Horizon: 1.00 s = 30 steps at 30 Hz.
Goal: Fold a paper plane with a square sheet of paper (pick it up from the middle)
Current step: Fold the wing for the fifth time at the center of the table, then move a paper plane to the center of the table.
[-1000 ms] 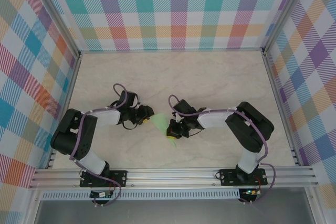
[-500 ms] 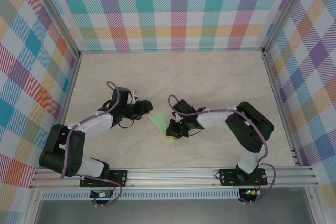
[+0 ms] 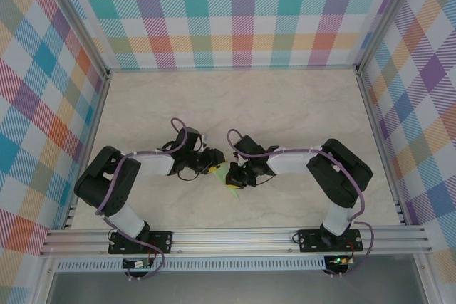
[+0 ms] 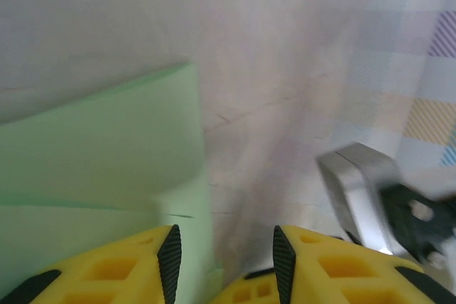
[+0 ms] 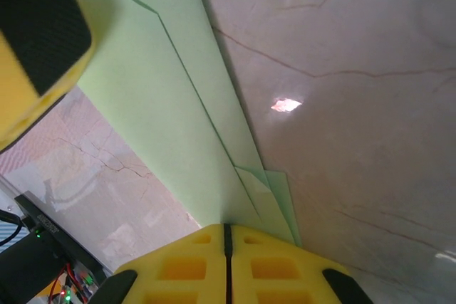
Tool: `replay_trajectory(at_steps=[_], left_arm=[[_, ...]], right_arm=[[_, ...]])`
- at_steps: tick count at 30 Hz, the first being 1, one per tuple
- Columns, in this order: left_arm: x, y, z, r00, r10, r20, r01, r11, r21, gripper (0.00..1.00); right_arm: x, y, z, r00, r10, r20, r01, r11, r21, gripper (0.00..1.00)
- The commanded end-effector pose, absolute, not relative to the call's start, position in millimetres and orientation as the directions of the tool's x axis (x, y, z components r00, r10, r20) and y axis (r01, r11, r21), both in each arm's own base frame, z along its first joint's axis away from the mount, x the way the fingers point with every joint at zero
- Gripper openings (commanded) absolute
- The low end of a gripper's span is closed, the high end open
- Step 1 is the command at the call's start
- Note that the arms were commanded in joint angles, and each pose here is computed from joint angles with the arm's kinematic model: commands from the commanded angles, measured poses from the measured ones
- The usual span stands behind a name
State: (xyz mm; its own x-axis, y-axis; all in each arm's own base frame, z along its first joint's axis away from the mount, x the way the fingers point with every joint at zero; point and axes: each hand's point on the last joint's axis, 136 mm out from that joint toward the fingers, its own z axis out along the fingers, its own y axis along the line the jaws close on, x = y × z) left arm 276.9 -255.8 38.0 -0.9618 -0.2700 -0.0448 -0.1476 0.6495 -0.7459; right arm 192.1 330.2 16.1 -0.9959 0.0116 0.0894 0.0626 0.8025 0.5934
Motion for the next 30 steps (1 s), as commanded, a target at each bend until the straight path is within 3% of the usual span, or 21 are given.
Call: replay_trajectory(at_steps=[1,7,14,19,26,30], left_arm=[[279,-236,13,-0.947,-0.318,-0.045,-0.223,0.752,-0.621,0.4],[273,-227,-8,-0.937,-0.349,-0.011,-0.28,0.77,-0.574,0.38],[272,-225,-10,-0.945,-0.328,-0.014,-0.266,0.789,-0.553,0.38],[271,-224,-10,-0.946,-0.324,-0.016,-0.263,0.795,-0.547,0.38],[269,-221,-16,-0.945,-0.328,-0.006,-0.276,0.804,-0.527,0.37],[270,-221,-17,-0.944,-0.329,0.0,-0.28,0.804,-0.524,0.37]], right_arm=[[188,316,19,-0.996,0.051,0.068,0.08,0.826,0.558,0.09],[186,326,45,-1.0,0.005,0.011,0.011,0.763,0.646,0.14],[182,343,31,-0.996,-0.056,0.071,0.003,0.763,0.647,0.15],[169,317,-6,-0.992,-0.033,0.119,0.034,0.852,0.522,0.14],[141,302,-7,-0.99,-0.054,0.129,0.035,0.795,0.606,0.16],[118,280,-13,-0.979,-0.071,0.189,0.049,0.824,0.565,0.17]])
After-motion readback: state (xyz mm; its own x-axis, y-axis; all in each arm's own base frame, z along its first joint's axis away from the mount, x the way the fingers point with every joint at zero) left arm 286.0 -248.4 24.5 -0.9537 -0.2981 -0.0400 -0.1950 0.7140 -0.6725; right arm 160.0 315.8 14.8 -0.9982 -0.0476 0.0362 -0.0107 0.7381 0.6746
